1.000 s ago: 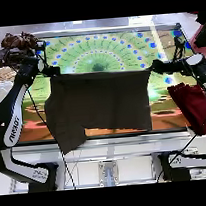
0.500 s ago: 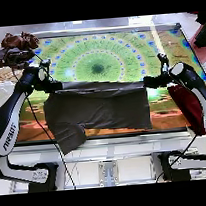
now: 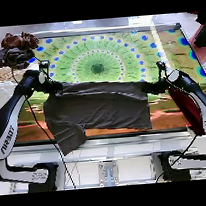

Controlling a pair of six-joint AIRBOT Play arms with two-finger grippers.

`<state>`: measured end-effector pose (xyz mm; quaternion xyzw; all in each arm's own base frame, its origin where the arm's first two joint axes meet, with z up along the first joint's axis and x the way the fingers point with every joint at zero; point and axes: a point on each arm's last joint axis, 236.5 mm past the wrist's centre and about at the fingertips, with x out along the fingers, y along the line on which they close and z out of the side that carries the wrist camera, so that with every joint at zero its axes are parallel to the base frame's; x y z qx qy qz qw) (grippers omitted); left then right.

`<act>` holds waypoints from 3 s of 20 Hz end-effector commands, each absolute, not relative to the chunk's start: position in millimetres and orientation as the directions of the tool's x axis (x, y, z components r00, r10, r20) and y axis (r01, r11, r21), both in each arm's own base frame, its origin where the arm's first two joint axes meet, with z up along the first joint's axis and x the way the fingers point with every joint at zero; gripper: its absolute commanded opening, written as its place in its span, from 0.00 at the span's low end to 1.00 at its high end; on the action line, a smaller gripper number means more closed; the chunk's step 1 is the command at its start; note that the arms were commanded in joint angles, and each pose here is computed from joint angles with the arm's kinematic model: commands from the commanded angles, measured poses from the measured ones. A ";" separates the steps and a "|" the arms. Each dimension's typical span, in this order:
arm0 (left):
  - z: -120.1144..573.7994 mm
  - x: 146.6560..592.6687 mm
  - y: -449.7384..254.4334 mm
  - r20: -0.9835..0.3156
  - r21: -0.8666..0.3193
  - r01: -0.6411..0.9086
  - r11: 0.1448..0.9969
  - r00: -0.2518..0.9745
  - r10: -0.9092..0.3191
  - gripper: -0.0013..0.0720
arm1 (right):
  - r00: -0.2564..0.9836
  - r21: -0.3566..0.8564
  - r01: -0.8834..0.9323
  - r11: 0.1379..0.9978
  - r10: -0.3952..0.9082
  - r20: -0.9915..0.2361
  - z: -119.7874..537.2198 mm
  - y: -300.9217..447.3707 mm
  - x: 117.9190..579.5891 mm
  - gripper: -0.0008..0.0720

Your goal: Fold the shirts.

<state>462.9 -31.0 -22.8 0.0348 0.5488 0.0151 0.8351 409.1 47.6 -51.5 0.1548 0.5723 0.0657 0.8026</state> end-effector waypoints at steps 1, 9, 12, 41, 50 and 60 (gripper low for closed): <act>62.3 483.7 -31.4 -0.804 0.050 -0.012 0.999 0.593 0.047 0.33 | 0.287 0.312 0.036 0.949 0.289 -0.913 -31.2 48.8 395.7 0.54; 82.8 264.2 42.0 -0.807 -0.038 -0.353 0.935 0.563 0.179 0.33 | 0.269 0.229 0.075 0.971 0.201 -0.942 -28.5 26.7 309.7 0.54; 19.3 196.4 19.4 -0.866 -0.215 -0.515 0.830 0.493 0.082 0.36 | 0.319 0.324 0.092 0.942 0.280 -0.906 -27.3 46.3 303.4 0.55; -99.6 204.8 -61.5 -0.933 -0.360 -0.605 0.710 0.250 -0.260 0.03 | 0.564 0.417 0.068 0.906 0.310 -0.766 58.2 53.5 299.8 0.56; 6.7 289.0 -62.5 -0.822 -0.474 -0.347 0.809 0.505 -0.265 0.03 | 0.229 0.504 0.565 0.653 0.463 -0.856 -93.6 36.1 195.5 0.57; 7.0 288.0 -63.1 -0.824 -0.471 -0.341 0.814 0.500 -0.267 0.03 | 0.362 0.631 0.633 0.449 0.548 -0.754 -113.3 54.3 230.2 0.48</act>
